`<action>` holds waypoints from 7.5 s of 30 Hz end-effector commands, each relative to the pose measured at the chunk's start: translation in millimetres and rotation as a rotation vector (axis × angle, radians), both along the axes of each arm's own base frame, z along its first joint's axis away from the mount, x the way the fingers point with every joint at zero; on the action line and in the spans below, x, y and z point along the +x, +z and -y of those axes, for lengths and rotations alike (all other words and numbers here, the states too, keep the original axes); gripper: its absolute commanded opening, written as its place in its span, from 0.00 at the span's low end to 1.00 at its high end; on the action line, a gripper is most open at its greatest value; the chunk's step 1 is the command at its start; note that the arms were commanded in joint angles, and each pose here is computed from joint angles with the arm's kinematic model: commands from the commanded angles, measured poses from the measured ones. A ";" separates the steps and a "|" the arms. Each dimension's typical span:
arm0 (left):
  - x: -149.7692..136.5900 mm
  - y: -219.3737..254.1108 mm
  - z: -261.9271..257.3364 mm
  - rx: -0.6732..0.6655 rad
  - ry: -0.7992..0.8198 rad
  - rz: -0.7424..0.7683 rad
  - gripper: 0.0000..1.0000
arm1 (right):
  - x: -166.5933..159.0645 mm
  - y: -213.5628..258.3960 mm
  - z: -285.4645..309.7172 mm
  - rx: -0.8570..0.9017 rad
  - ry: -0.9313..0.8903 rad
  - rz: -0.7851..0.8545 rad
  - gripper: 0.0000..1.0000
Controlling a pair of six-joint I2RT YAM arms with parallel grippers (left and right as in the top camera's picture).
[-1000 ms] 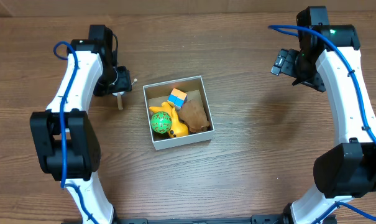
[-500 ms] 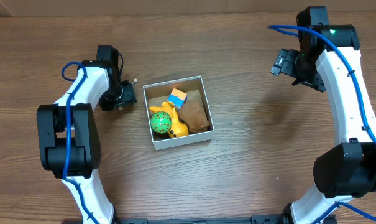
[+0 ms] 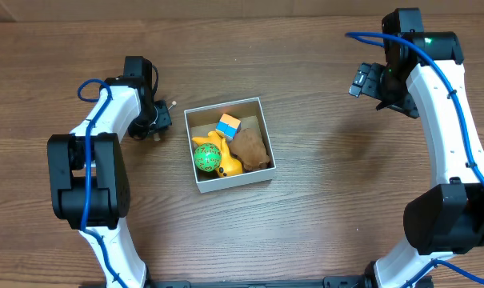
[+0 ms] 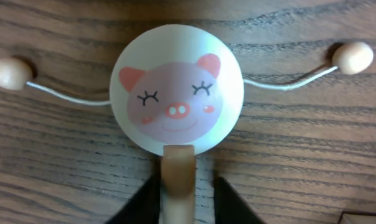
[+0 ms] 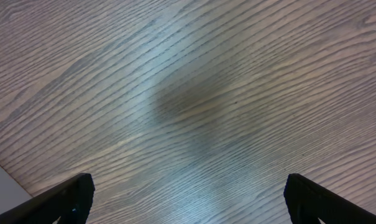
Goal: Pack container
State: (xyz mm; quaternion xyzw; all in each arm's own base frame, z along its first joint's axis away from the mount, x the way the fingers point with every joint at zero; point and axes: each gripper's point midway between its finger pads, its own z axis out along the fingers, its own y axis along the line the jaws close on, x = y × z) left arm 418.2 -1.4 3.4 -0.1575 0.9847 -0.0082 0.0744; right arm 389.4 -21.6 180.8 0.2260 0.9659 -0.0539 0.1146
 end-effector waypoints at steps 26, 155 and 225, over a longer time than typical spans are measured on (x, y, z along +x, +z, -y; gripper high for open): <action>21.0 104.6 0.4 0.047 -0.007 0.099 0.04 | 2.6 16.2 -0.9 0.002 0.001 0.052 1.00; 15.9 243.4 -5.7 0.037 0.038 0.297 1.00 | -125.9 246.7 -9.7 -0.051 0.076 0.795 1.00; 16.0 243.3 -5.9 0.037 0.039 0.296 1.00 | -146.3 23.0 -24.5 0.081 0.106 1.451 1.00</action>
